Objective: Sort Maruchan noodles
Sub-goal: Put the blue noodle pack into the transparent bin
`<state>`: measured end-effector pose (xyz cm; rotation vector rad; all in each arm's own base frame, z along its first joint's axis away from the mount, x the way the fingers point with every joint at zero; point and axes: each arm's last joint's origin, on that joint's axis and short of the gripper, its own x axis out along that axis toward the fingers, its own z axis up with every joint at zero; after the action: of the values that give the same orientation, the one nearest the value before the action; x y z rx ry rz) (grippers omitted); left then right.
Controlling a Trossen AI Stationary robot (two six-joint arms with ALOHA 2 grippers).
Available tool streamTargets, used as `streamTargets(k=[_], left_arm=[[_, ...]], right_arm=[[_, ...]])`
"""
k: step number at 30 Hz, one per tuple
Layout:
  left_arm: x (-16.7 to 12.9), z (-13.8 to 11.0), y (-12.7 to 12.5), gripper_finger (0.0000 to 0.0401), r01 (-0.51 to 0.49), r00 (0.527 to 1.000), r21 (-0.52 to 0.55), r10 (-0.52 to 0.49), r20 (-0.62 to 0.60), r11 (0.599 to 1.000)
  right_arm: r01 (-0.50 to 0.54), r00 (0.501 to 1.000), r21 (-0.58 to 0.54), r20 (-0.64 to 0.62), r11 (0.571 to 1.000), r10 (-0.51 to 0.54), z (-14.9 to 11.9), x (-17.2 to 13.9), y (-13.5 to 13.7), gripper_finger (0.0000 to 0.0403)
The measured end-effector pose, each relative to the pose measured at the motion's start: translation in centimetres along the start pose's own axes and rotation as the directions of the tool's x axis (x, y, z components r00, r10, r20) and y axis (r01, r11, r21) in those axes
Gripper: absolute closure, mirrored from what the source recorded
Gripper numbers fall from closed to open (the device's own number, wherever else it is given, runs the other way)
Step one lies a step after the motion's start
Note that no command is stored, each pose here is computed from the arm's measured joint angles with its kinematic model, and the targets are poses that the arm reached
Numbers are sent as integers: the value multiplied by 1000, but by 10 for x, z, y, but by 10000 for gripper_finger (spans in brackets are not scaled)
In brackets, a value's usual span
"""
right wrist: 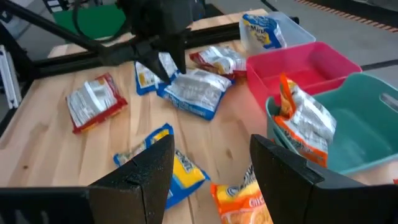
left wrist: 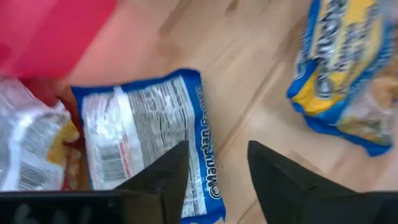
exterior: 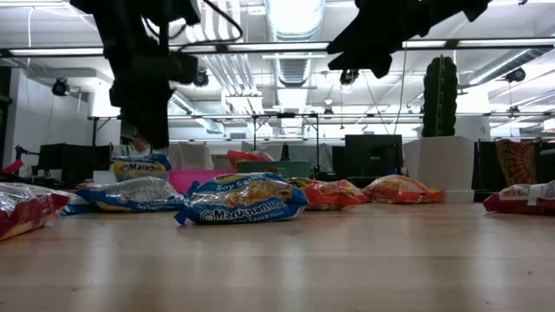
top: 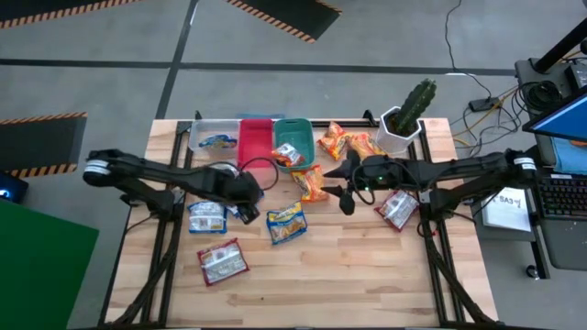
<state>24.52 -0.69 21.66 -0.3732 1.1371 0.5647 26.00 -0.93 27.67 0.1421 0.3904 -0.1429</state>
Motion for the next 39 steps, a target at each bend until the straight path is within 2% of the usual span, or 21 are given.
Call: streamTargets(k=[7, 13, 23, 34, 36, 39], left_arm=[[33, -3, -7, 176, -122, 989, -50, 118, -85, 991], [46, -5, -9, 153, -201, 976, -37, 197, -90, 979], [67, -6, -15, 153, -265, 962, -39, 261, -78, 964], [86, -11, -20, 172, -311, 946, -5, 309, -102, 951], [88, -11, -21, 181, -312, 945, -4, 310, -106, 950], [89, -12, -21, 216, -312, 945, -1, 310, -108, 950]], right_arm=[[-8, 1000, 8, -17, 1000, 8, -7, -1, 0, 202], [-4, 999, 14, -36, 1000, 5, -11, 5, 0, 202], [-4, 999, 15, -40, 1000, 4, -11, 7, 0, 202], [-2, 999, 25, -46, 1000, 3, -13, 7, -1, 202], [-2, 999, 25, -46, 1000, 3, -13, 7, -1, 202], [-2, 999, 24, -46, 1000, 3, -13, 7, -1, 202]])
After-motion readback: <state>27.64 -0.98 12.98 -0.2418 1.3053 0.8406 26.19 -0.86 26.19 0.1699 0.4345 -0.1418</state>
